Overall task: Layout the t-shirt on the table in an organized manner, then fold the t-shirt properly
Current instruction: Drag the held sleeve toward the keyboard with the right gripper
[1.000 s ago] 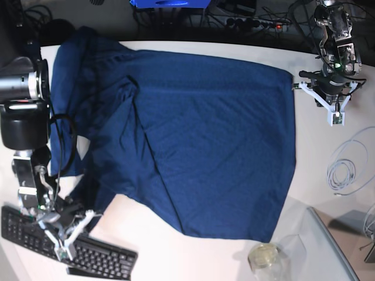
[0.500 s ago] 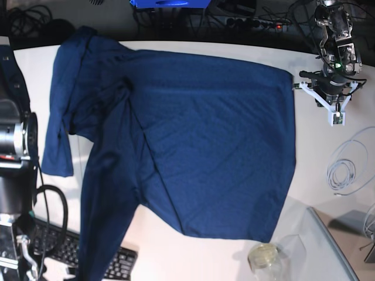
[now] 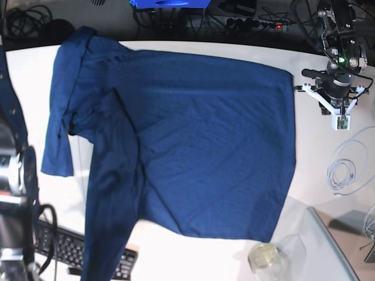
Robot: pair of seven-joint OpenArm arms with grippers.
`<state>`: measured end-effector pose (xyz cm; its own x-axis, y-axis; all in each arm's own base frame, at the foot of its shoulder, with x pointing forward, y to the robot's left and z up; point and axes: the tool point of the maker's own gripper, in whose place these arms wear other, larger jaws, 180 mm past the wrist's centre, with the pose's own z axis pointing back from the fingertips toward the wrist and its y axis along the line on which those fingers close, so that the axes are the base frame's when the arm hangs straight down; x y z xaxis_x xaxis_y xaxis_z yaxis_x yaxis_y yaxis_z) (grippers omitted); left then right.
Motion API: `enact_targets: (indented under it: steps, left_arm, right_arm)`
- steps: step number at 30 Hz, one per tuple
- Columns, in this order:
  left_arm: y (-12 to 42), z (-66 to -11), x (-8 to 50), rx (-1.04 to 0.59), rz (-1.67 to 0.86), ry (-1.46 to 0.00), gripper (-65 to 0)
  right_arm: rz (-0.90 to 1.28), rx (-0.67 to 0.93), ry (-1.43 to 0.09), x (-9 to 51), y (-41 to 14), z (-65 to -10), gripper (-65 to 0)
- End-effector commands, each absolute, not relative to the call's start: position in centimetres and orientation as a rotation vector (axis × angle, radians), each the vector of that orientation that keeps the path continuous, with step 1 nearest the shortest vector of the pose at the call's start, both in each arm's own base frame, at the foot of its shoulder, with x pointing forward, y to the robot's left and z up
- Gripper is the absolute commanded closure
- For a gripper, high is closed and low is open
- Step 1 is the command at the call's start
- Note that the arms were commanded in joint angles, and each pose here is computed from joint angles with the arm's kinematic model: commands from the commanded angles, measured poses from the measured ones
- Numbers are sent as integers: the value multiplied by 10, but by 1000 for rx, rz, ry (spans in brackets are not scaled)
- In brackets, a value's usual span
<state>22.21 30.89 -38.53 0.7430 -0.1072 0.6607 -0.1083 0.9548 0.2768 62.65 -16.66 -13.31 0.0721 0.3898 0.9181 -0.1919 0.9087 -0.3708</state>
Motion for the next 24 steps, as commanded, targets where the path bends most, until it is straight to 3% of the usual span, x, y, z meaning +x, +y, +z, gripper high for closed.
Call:
enact_targets:
  steps: [1, 8, 17, 21, 24]
  left_arm:
    - [312, -374, 225, 331, -17, -769, 0]
    - [311, -377, 217, 330, -21, -752, 0]
    - [311, -377, 216, 330, -19, -750, 0]
    - [306, -380, 214, 316, -6, -749, 0]
    - [305, -383, 210, 314, -8, -738, 0]
  right_arm:
    - [430, -186, -1536, 634, -168, -87, -9]
    - [329, -292, -1665, 640, -188, -47, -9]
    - [318, -313, -1796, 640, -186, 14, -9]
    - [319, -293, -1697, 642, -188, -38, -15]
    - [318, -265, -1589, 640, -189, -96, -75]
